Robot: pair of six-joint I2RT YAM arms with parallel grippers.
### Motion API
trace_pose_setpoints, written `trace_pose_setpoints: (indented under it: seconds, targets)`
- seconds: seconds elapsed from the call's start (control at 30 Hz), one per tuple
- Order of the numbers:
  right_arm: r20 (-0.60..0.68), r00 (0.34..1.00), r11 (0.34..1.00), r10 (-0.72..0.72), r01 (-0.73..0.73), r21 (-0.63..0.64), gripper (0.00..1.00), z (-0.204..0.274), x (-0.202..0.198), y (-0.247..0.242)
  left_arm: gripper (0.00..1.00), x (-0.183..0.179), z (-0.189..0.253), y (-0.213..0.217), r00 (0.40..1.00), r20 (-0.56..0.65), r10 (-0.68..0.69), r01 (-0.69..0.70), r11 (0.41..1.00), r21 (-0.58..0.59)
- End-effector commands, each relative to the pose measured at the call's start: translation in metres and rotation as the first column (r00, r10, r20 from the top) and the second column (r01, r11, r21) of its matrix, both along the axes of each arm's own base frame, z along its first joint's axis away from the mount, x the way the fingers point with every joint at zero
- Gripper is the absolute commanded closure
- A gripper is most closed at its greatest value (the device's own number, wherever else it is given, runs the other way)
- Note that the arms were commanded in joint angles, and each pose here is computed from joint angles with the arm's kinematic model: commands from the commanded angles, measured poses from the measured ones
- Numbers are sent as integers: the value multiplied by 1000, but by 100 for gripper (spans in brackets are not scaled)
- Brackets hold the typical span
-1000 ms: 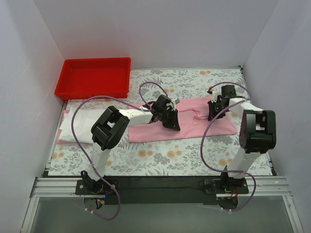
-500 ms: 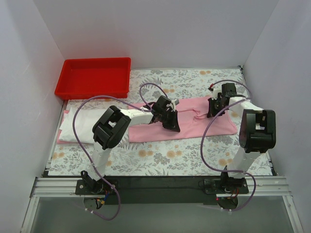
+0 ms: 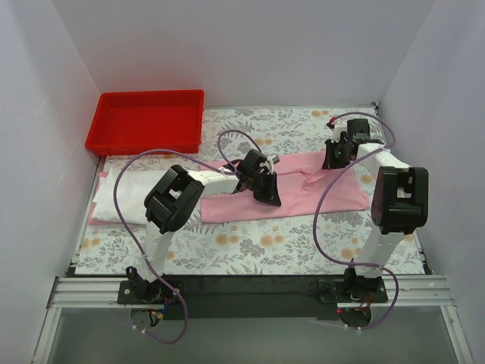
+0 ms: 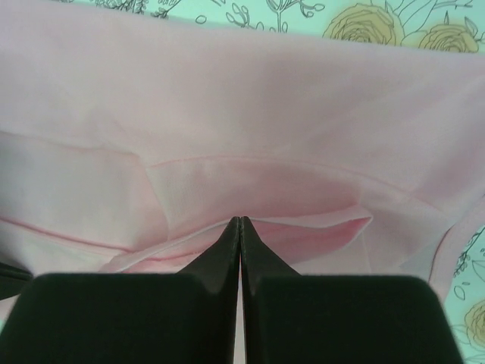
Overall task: Fold and stack the t-shirts
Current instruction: Fold the tshirt
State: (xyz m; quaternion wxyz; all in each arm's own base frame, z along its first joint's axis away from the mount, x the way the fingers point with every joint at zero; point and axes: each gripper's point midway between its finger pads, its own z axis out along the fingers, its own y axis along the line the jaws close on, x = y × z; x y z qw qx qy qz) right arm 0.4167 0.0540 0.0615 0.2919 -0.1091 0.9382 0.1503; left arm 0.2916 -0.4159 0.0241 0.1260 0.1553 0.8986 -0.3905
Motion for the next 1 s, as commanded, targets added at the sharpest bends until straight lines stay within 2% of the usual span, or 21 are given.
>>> trace_pose_setpoints:
  seconds: [0.0, 0.07, 0.2, 0.3, 0.4, 0.57, 0.67, 0.97]
  targets:
    - [67, 998, 1000, 7, -8, 18, 99, 15, 27, 5, 94, -4, -9, 4, 1000, -25, 1, 0, 1000, 21]
    - [68, 998, 999, 16, -19, 44, 99, 16, 32, 9, 94, -4, -7, 4, 1000, -21, -1, 2, 1000, 17]
    - [122, 992, 994, 38, -51, 99, 98, 48, 37, 20, 94, -1, -5, 5, 1000, -23, 7, -7, 1000, 12]
    - [196, 978, 986, 75, -102, 130, 98, 92, 26, 29, 94, 0, -1, 5, 1000, -15, 8, -8, 1000, 2]
    - [174, 982, 985, 78, -103, 142, 98, 102, 4, 30, 94, 1, 5, 3, 1000, -7, 4, -4, 1000, -15]
    - [46, 999, 984, 28, -35, 173, 99, 66, -43, 23, 94, 4, 16, -2, 1000, 9, 1, -1, 999, -43]
    - [3, 1000, 985, 20, -21, 169, 99, 51, -55, 22, 94, 5, 18, -1, 1000, 12, 4, -3, 999, -44]
    - [-86, 996, 994, -27, 36, 102, 99, 13, -48, 10, 94, 1, 14, 1, 1000, 5, 9, -9, 999, -38]
